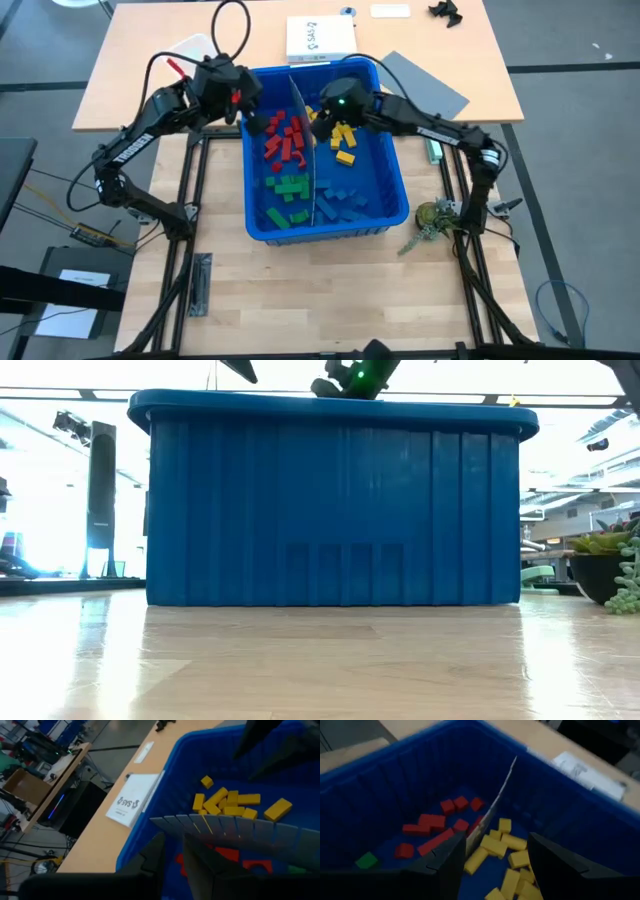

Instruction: Sort Items/Unsort Items

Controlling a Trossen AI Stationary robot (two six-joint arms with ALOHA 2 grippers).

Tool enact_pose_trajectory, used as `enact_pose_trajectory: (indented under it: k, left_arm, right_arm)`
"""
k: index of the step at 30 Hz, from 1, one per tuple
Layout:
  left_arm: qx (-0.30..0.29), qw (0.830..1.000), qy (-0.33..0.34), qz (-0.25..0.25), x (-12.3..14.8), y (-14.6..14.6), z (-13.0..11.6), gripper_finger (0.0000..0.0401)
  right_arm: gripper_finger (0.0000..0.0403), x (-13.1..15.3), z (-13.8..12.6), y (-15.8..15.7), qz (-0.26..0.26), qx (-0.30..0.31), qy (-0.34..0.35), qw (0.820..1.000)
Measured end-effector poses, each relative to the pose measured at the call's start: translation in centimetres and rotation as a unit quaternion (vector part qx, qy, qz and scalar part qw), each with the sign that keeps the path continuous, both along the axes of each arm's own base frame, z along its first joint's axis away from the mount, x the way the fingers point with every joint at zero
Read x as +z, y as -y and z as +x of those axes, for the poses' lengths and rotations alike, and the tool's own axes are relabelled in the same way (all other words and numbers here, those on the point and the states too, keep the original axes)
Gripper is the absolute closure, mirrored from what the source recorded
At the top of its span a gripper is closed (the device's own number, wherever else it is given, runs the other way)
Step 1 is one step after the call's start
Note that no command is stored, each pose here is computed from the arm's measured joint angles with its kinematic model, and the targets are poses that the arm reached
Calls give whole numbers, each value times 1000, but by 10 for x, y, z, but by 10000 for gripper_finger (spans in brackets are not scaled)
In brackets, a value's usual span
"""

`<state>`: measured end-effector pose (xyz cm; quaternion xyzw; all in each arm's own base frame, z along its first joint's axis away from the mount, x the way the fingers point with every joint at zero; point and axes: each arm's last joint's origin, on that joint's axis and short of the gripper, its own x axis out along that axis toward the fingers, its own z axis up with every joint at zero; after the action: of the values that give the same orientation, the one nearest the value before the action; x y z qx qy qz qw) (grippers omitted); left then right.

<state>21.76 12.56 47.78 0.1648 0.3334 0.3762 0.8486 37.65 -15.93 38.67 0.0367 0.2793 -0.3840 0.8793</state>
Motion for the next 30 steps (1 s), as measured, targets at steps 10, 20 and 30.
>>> enact_pose_trajectory:
  k: [10,20,30]
  left_arm:
    - [1,1000,-9,-8,-2,1,-1,327]
    - [-14,1000,-5,-16,-2,1,0,327]
    - [-22,1000,-3,-20,-3,2,0,327]
  right_arm:
    - [192,-36,25,9,97,-5,11,995]
    - [193,-69,39,21,155,-14,7,988]
    - [239,-92,40,30,174,-16,-1,985]
